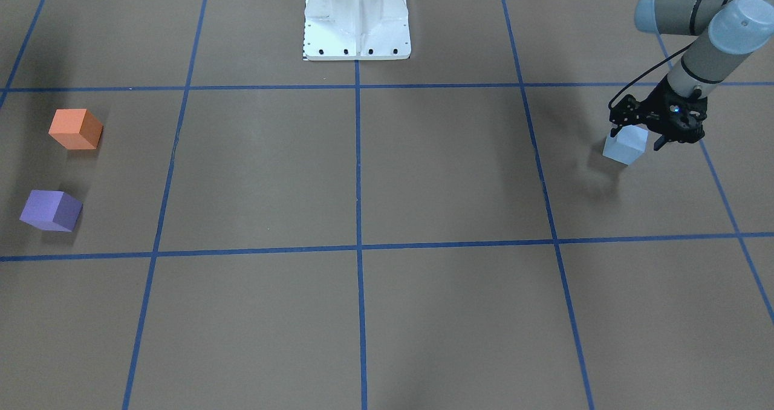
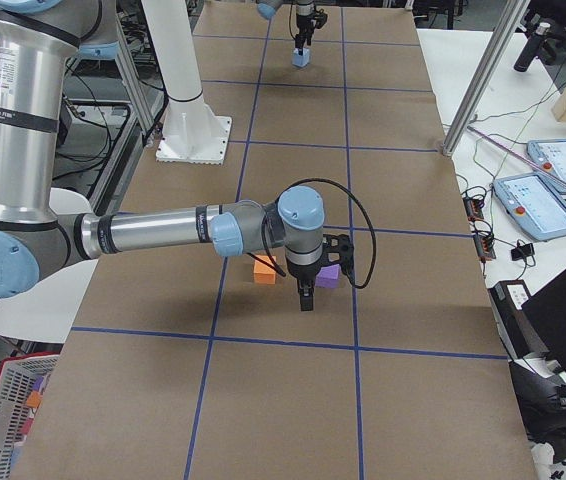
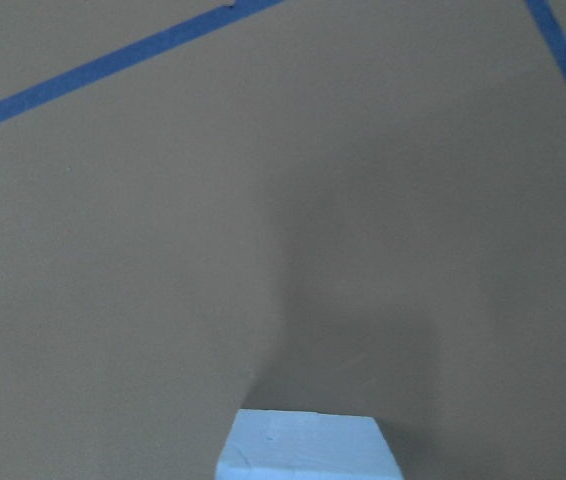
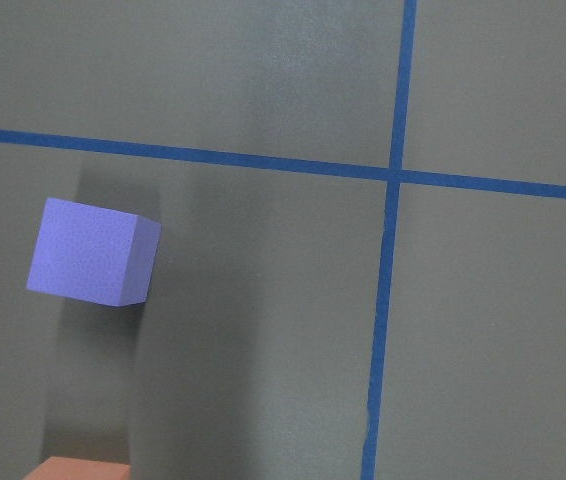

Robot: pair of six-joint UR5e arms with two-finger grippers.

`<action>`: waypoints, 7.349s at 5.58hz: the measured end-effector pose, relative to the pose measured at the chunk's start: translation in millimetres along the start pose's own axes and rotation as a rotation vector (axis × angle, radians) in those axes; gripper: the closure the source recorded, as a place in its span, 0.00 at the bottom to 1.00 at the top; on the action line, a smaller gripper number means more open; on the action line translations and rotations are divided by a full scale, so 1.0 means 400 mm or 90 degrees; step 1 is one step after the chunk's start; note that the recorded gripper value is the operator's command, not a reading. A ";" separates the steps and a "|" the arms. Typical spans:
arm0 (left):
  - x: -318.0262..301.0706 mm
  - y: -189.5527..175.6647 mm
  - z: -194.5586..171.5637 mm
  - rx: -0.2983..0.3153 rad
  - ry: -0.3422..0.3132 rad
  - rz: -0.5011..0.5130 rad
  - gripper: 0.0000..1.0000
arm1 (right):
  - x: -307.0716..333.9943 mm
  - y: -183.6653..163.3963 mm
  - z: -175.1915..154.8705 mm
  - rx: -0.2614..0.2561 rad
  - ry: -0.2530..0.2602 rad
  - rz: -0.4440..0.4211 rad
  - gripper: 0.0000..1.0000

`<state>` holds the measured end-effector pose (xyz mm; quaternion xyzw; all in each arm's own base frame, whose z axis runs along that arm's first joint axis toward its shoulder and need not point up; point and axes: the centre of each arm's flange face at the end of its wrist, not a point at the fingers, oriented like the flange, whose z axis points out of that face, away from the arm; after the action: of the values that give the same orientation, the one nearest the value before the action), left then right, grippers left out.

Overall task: Place blue block between orange and purple blocks
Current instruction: 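Lower the left gripper onto the light blue cube and grasp it, then carry the light blue cube with the left gripper to the table center, then release the light blue cube and raise the left arm away, then move the right gripper to the light blue cube and grasp it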

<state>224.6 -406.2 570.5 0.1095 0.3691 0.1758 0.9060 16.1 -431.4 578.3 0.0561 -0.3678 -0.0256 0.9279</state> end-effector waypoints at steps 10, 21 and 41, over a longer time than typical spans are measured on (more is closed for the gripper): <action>0.418 -0.339 -0.071 -0.047 0.115 -0.058 0.94 | 0.000 0.000 0.000 0.002 0.000 -0.001 0.00; 1.223 -0.787 -0.136 0.005 0.060 -0.244 0.00 | -0.020 -0.022 -0.014 0.018 -0.007 -0.012 0.00; -0.734 0.137 -0.447 -0.059 -0.007 -0.025 0.00 | -1.813 -0.096 0.450 0.069 0.008 0.138 0.91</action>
<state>-110.2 -461.1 647.7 0.0609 0.3579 0.1744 0.9153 -635.6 -420.4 211.0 0.0659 -0.3664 0.0953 0.9232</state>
